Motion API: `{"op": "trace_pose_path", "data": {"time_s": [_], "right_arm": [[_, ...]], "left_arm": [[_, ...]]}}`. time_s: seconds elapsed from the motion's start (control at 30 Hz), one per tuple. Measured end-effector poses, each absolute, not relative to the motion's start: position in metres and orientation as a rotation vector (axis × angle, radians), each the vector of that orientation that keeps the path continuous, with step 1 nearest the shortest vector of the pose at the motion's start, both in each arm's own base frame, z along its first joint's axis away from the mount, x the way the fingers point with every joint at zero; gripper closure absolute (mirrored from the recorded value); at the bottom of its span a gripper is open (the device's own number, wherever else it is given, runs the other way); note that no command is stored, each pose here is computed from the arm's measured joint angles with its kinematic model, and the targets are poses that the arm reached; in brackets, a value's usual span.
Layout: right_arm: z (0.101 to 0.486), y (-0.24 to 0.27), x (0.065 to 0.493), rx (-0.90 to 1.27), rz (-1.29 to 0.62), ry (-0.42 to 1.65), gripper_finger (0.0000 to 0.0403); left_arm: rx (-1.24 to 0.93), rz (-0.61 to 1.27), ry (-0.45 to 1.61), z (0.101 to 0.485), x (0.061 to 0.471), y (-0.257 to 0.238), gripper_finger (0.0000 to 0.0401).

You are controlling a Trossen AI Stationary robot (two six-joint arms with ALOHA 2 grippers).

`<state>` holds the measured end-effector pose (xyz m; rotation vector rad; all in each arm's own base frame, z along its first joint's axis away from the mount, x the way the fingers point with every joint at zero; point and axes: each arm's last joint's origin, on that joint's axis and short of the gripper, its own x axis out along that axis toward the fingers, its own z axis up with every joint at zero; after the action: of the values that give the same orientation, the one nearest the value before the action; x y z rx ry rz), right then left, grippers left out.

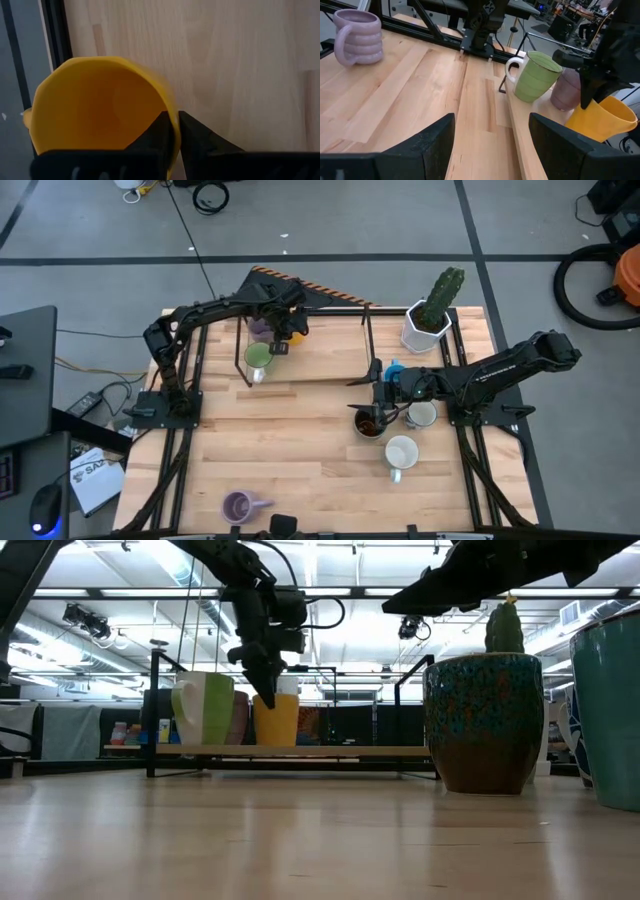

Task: Place coffee mugs
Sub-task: Put the yellow mug on the shelf

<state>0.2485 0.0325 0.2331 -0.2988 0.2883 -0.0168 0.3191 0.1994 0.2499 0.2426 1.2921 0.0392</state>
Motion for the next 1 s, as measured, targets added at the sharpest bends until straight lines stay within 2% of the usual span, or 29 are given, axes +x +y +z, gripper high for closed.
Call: {"op": "trace_pose_path", "data": {"time_s": [0.3,1.0], "right_arm": [[0.233,0.033,0.248,-0.299,-0.015,0.288,0.0142],[0.233,0.033,0.248,-0.300,-0.015,0.294,0.0142]], "left_arm": [[0.244,0.036,1.295,0.250,0.320,0.198,0.0356],[0.253,0.024,1.350,0.248,0.324,0.183,0.0239]]}}
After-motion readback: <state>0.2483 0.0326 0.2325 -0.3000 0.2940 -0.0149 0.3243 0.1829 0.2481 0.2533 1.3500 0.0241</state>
